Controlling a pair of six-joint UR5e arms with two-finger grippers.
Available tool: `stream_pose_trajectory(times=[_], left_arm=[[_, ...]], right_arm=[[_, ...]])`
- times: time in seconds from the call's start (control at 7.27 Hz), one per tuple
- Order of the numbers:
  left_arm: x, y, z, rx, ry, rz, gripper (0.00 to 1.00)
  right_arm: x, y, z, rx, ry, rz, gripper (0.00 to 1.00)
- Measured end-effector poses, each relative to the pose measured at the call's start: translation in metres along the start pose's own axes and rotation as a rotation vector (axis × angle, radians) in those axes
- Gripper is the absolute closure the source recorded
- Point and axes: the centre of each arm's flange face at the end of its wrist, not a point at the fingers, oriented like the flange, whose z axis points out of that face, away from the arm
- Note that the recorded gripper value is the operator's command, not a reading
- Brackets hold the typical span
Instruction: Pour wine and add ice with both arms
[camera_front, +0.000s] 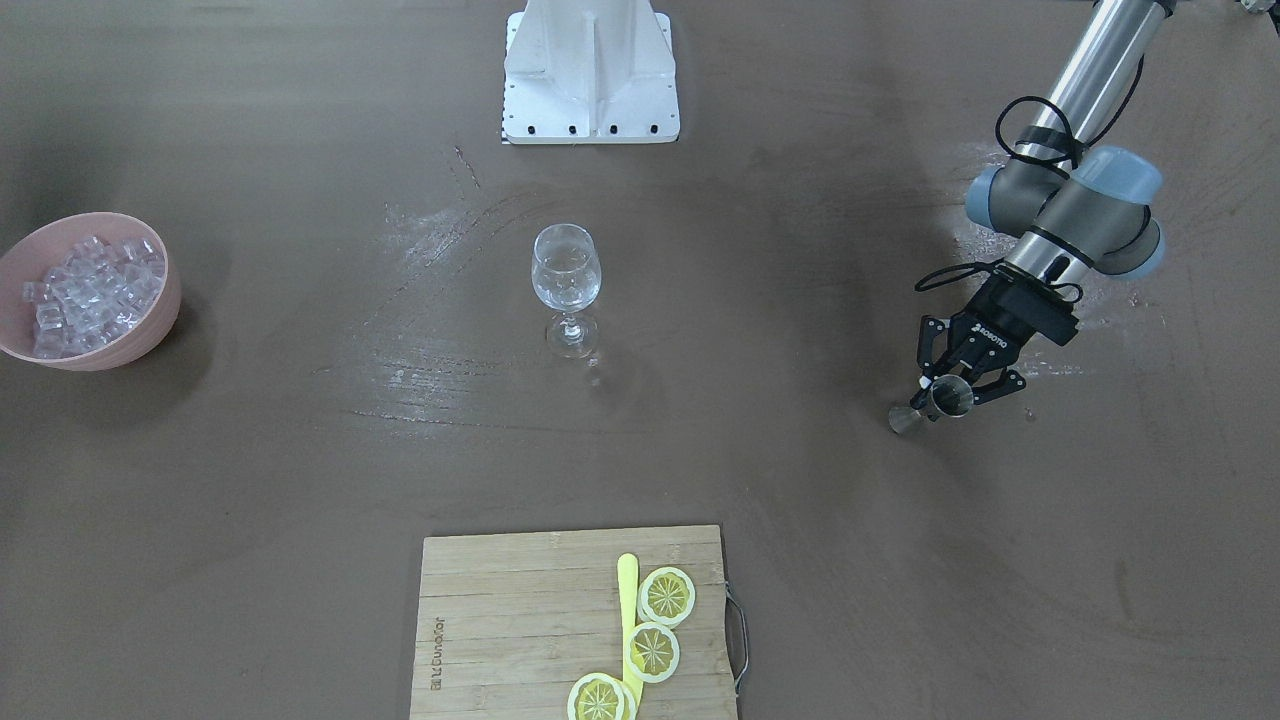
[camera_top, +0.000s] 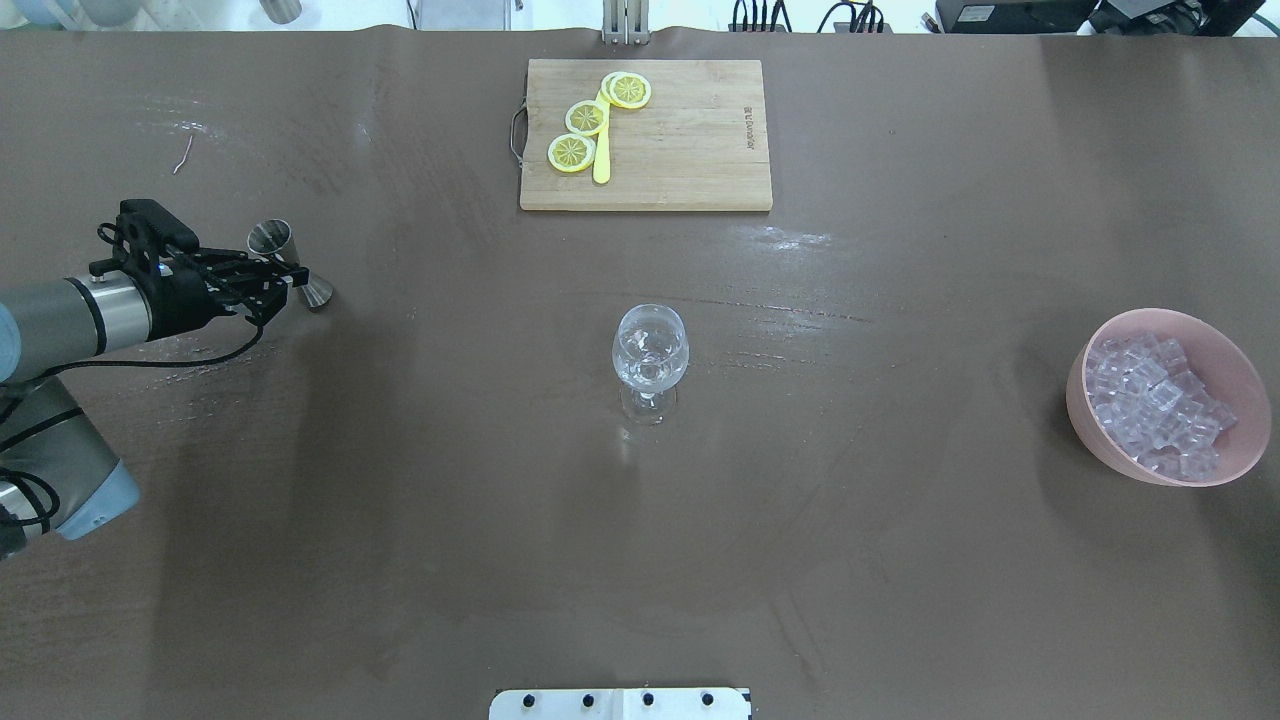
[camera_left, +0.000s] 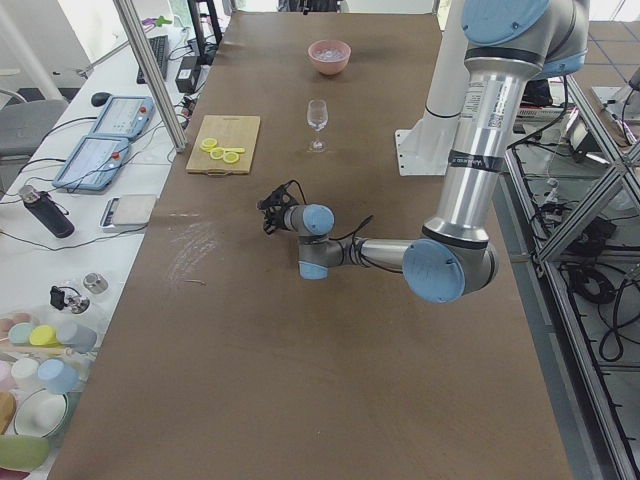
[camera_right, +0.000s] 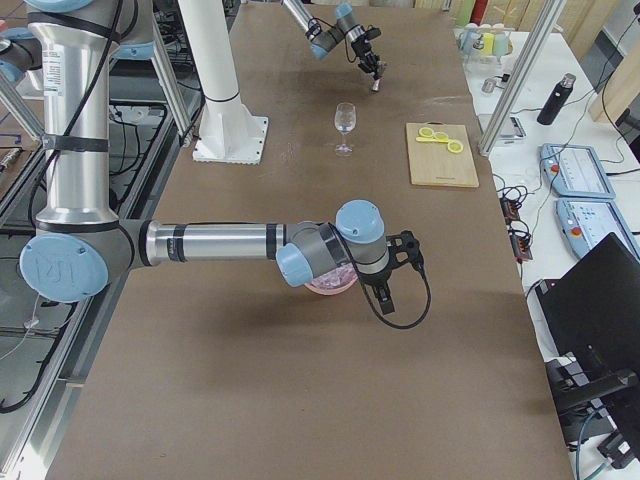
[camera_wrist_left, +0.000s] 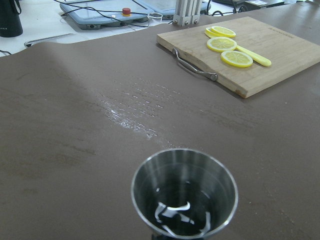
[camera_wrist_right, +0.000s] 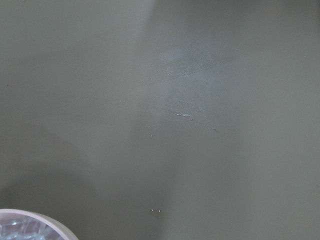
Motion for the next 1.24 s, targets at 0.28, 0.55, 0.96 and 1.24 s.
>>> stream_pose_trajectory(times=[0.28,0.55,0.96,1.24], left_arm=[[0.01,-0.011,0.0,0.032,0.028,0.007,1.0],[0.025,-0.029,0.005,0.063,0.06,0.02,1.0],[0.052,-0.06,0.011,0.112,0.106,0.042,1.0],[0.086,-0.067,0.019,0.126,0.166,0.053,1.0]], right_arm=[[0.0,0.0,0.0,0.0,0.0,0.001,0.0],[0.0,0.0,0.0,0.0,0.0,0.001,0.0],[0.002,0.004,0.001,-0.005,0.001,0.004,0.0],[0.002,0.005,0.002,-0.007,0.001,0.006,0.0]])
